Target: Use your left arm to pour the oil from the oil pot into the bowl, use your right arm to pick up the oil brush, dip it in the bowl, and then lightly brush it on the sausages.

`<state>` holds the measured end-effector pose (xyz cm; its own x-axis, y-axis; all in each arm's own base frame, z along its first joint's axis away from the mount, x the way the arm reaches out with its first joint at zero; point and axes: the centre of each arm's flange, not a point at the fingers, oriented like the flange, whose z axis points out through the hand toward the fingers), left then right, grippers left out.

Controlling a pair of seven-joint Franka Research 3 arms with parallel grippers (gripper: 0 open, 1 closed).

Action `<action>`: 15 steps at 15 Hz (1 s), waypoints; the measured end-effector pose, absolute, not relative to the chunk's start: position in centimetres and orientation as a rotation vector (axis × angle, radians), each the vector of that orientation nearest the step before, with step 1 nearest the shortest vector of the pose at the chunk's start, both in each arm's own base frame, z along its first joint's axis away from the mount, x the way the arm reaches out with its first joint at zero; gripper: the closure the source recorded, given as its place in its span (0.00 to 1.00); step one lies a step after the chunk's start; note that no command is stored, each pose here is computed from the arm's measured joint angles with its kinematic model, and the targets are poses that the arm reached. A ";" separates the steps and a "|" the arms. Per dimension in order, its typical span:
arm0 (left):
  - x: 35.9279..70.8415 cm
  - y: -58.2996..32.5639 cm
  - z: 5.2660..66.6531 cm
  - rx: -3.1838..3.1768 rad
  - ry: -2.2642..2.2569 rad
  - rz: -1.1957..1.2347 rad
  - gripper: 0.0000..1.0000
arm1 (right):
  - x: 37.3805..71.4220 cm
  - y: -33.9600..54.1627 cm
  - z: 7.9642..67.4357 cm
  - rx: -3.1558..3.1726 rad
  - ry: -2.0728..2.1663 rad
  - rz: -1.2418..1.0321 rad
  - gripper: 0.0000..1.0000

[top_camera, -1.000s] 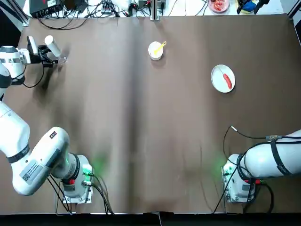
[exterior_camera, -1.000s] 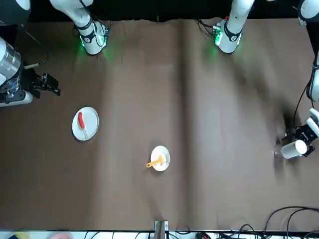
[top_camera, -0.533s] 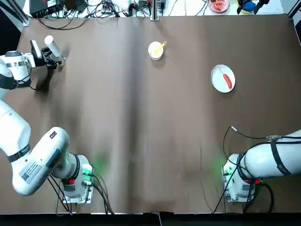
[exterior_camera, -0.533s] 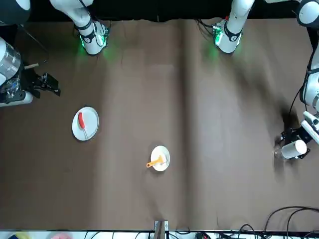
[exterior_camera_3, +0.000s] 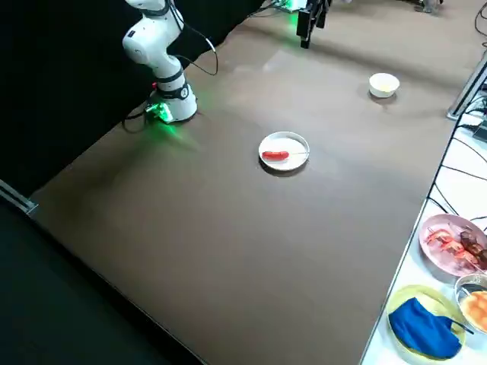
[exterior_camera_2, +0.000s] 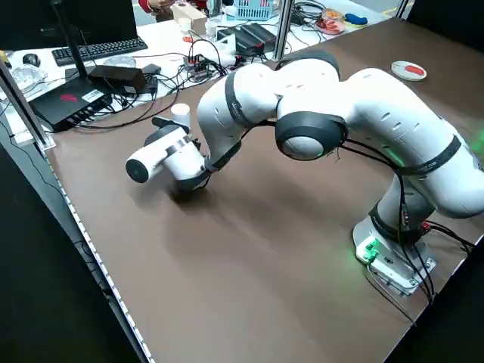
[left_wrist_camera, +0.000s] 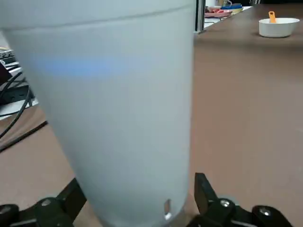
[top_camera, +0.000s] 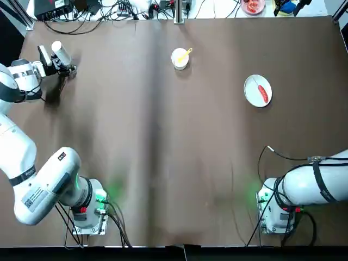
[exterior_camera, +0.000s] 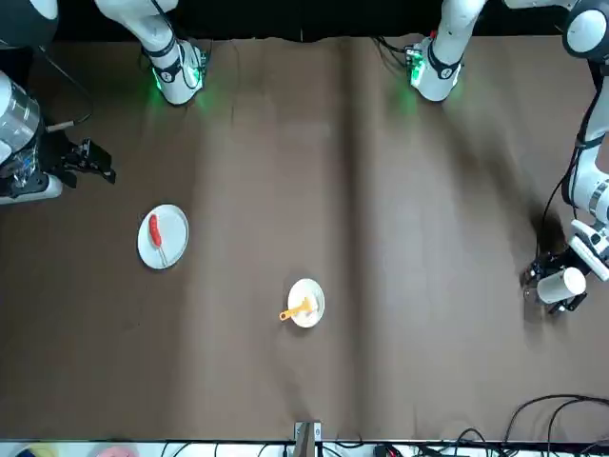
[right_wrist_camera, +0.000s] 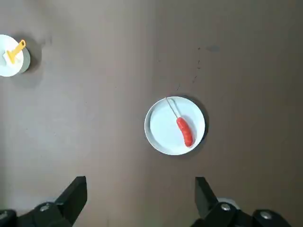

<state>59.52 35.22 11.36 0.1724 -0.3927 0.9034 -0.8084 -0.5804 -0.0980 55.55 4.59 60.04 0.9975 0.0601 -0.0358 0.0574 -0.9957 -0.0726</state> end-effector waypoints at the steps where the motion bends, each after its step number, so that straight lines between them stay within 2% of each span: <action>1: 59.5 35.3 11.4 2.049 -1.131 1.393 0.01 | 55.6 4.6 60.0 -3.068 -0.090 0.058 0.00; 8: 59.4 34.9 10.4 2.034 -1.143 1.418 0.07 | 55.6 4.6 60.0 -3.068 -0.090 0.058 0.00; 9: 59.5 34.8 10.4 2.031 -1.150 1.420 0.16 | 55.6 4.6 60.0 -3.068 -0.090 0.058 0.00; 10: 59.8 34.5 10.5 2.027 -1.171 1.426 0.36 | 55.6 4.6 60.0 -3.068 -0.090 0.058 0.00; 13: 60.2 34.1 10.4 2.025 -1.224 1.436 0.44 | 55.6 4.6 60.0 -3.068 -0.091 0.058 0.00; 15: 60.3 33.9 10.4 2.016 -1.250 1.443 0.44 | 55.6 4.6 60.0 -3.068 -0.091 0.058 0.00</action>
<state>60.34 33.86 10.42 0.0856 -0.4468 0.8905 -0.8176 -0.5423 -0.1934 55.55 4.59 60.04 0.9975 0.0602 -0.0358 0.0575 -0.9957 -0.0726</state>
